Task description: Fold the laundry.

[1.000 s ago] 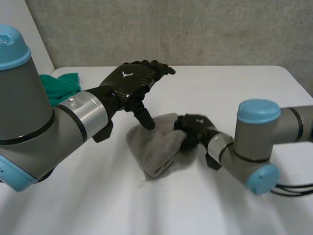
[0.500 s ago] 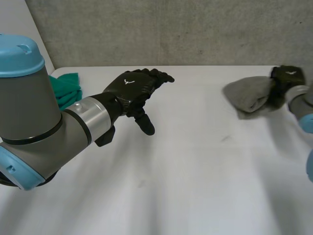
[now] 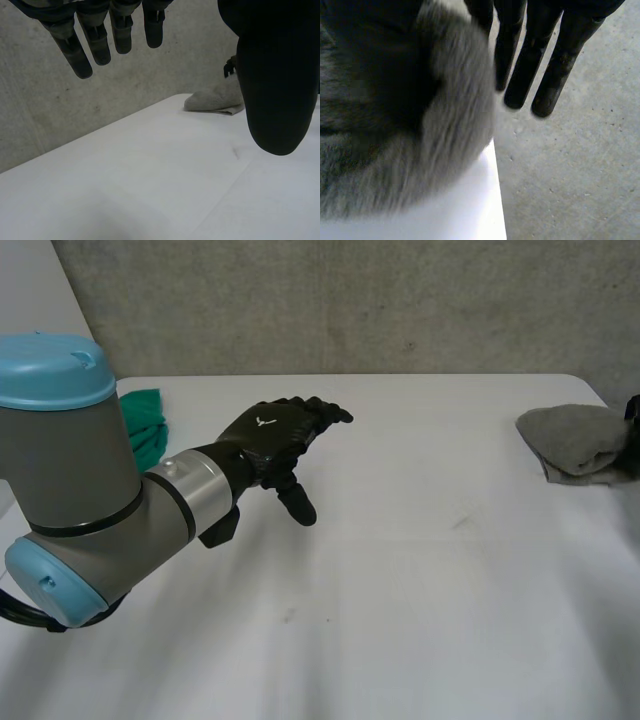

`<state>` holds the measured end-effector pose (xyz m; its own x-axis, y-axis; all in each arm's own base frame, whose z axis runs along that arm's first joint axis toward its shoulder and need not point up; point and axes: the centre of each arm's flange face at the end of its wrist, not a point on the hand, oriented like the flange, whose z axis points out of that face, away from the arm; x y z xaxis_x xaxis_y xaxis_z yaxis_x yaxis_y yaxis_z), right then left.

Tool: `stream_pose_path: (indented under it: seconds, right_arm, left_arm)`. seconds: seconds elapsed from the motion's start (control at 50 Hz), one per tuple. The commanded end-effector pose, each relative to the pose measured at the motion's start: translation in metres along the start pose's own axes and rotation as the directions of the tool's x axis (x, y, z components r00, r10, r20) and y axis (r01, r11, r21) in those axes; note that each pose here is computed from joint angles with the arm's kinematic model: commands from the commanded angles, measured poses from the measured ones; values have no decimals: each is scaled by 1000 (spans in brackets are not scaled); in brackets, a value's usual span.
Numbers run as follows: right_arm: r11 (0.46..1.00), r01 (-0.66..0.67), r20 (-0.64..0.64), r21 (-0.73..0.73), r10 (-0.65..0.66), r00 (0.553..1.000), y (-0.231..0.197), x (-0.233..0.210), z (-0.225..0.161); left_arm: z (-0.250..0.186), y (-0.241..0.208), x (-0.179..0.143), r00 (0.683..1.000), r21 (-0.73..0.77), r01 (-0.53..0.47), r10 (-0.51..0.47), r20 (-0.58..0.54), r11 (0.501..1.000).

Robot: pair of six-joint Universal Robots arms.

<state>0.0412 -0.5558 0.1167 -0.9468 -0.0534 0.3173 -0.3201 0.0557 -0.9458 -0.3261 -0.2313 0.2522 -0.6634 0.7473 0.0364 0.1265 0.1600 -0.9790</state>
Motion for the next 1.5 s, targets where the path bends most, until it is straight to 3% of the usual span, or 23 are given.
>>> stream_pose_path:
  seconds: [0.02,0.14,0.22,0.28,0.38,0.46,0.54,0.64,0.68,0.76,0.86,0.96,1.18,1.5]
  right_arm:
    - [975,192,-50,-110,-198,979,3,3,-8]
    - [917,298,-12,-267,-312,950,-12,10,-32]
    - [914,280,-49,-293,-307,950,-38,24,-46]
    - [917,279,-89,-284,-315,945,-59,32,-54]
    - [952,269,-191,-143,-293,937,-122,44,-68]
    - [977,211,-162,-7,-210,964,-170,14,-90]
    - [984,113,-25,134,-111,993,-203,-39,-120]
    - [974,38,224,224,-89,971,-213,-106,-171]
    - [964,17,359,265,-115,926,-214,-144,-206]
    - [960,2,512,281,-152,846,-193,-197,-253]
    - [964,31,594,265,-189,782,-168,-225,-295]
    - [976,80,631,201,-191,752,-140,-228,-315]
    - [983,108,643,148,-179,744,-121,-220,-333]
    - [989,120,595,83,-146,791,-108,-193,-329]
  left_arm:
    - [-1,-1,-2,1000,1,0,0,11,1000]
    - [-4,-2,-5,1000,3,0,0,20,1000]
    - [-6,-6,-8,1000,15,-3,3,31,1000]
    - [-9,-12,-11,999,33,-12,11,38,999]
    - [-13,-28,-22,997,94,-38,31,72,995]
    - [-15,-45,-48,990,170,-67,44,137,983]
    - [-14,-56,-88,972,215,-113,63,225,970]
    - [-10,-40,-183,932,162,-164,99,350,973]
    - [-7,-33,-207,918,137,-184,121,377,973]
    - [4,-8,-259,878,62,-253,202,434,965]
    - [19,30,-312,817,-45,-342,321,479,939]
    - [31,59,-341,783,-96,-371,367,502,923]
    - [57,108,-368,779,-108,-374,375,503,921]
    - [72,129,-376,775,-96,-392,385,501,915]
